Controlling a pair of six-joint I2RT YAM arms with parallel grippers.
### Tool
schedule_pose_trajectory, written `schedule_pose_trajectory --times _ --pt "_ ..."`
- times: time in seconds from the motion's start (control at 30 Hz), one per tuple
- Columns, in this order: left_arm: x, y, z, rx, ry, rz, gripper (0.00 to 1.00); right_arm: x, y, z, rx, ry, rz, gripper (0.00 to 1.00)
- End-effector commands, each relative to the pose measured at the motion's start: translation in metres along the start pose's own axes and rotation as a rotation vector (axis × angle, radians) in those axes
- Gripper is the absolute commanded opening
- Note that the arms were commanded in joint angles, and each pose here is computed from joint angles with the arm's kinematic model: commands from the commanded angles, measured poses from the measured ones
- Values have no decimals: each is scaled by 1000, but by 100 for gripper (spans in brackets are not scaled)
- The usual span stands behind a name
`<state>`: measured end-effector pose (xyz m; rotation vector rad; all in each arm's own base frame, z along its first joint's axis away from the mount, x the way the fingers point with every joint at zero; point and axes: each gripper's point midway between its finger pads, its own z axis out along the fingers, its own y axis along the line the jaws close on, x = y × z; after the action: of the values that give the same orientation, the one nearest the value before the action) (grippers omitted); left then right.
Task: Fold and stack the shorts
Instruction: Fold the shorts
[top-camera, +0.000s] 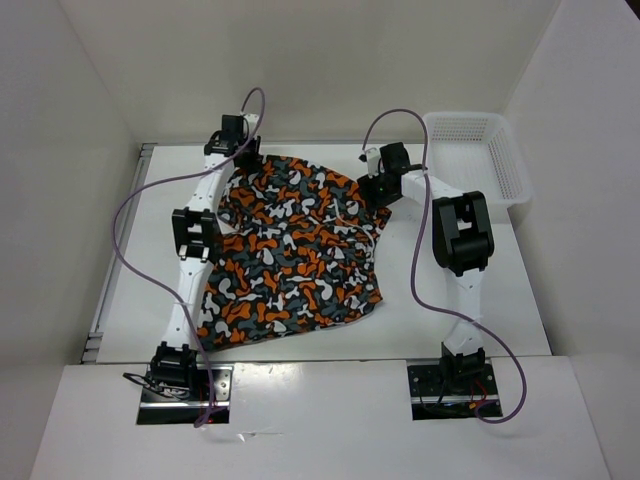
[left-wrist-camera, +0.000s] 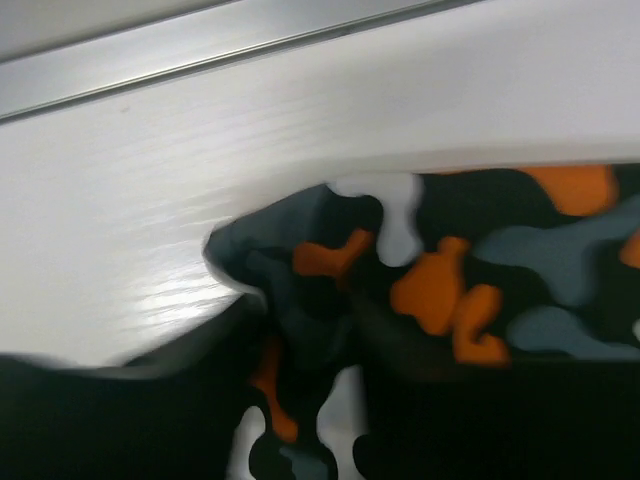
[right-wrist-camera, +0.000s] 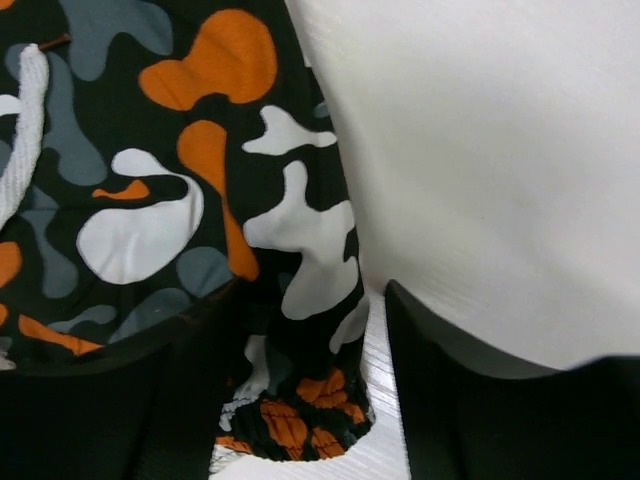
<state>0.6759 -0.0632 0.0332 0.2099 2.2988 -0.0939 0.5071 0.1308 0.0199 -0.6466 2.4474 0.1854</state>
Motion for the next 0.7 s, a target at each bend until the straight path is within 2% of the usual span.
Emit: schedule_pose_trajectory --times 0.0,0.07,0.1,0.13,0.17,0.27,0.3,0.37,0.4,0.47,0.53,0.67 --pt "11 -22 8 52 22 19 32 25 6 14 -12 76 3 60" --pt "7 -22 6 52 13 20 10 29 5 14 -6 88 4 57" --pt "3 -22 5 51 4 20 2 29 5 14 -6 88 4 55" --pt "-1 -22 3 50 -7 21 0 29 5 14 -6 88 4 55" --pt "-4 -24 0 62 -12 22 0 20 -2 9 31 63 -1 47" --pt "-63 -25 -36 65 -153 35 0 -9 -26 -8 164 -13 12 28" --pt "-81 -25 -50 62 -201 40 0 -16 -30 -9 183 -30 -7 17" --pt "-126 -20 -88 27 -316 47 0 -42 -41 -27 235 -91 -32 8" --pt "-131 -20 -95 27 -321 48 0 -51 -43 -39 251 -116 -33 1" --pt "-148 -27 -125 60 -347 56 0 -73 -47 -59 269 -166 -81 0" --pt "-138 -34 -140 93 -289 54 0 -90 -49 -85 288 -218 -117 0" --pt "-129 -40 -187 182 -211 41 0 -99 -47 -131 302 -235 -228 0"
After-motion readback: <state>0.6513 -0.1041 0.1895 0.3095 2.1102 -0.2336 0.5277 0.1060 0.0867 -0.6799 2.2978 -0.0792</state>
